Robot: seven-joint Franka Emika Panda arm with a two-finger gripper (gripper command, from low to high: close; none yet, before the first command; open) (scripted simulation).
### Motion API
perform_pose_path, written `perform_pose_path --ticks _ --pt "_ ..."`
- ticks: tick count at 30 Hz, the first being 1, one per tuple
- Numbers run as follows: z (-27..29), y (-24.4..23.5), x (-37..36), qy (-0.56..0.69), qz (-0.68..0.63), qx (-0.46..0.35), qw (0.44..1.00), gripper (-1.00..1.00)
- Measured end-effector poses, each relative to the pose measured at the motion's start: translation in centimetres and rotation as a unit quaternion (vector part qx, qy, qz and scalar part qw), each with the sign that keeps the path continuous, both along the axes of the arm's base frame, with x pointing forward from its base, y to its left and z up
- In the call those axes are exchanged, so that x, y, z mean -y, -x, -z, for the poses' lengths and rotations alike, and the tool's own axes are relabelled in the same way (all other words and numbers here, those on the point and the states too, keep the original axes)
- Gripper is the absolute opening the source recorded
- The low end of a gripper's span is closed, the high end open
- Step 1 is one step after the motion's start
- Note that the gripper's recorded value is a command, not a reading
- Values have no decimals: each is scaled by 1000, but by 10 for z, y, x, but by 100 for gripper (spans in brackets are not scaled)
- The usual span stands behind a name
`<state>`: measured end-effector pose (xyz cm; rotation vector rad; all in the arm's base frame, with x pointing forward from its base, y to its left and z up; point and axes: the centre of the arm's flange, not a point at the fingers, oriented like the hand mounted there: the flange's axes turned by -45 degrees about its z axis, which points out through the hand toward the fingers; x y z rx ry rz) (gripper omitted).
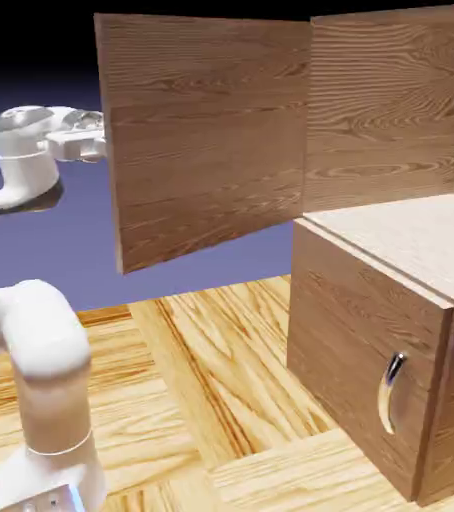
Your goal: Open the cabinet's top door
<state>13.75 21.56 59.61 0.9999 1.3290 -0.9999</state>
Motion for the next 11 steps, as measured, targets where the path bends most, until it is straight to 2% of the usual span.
perform_pose_path --ticks 10,11 --pt "0 -19 -94 0 117 0 993 -100" --pt "0 -19 -94 0 118 0 993 100"
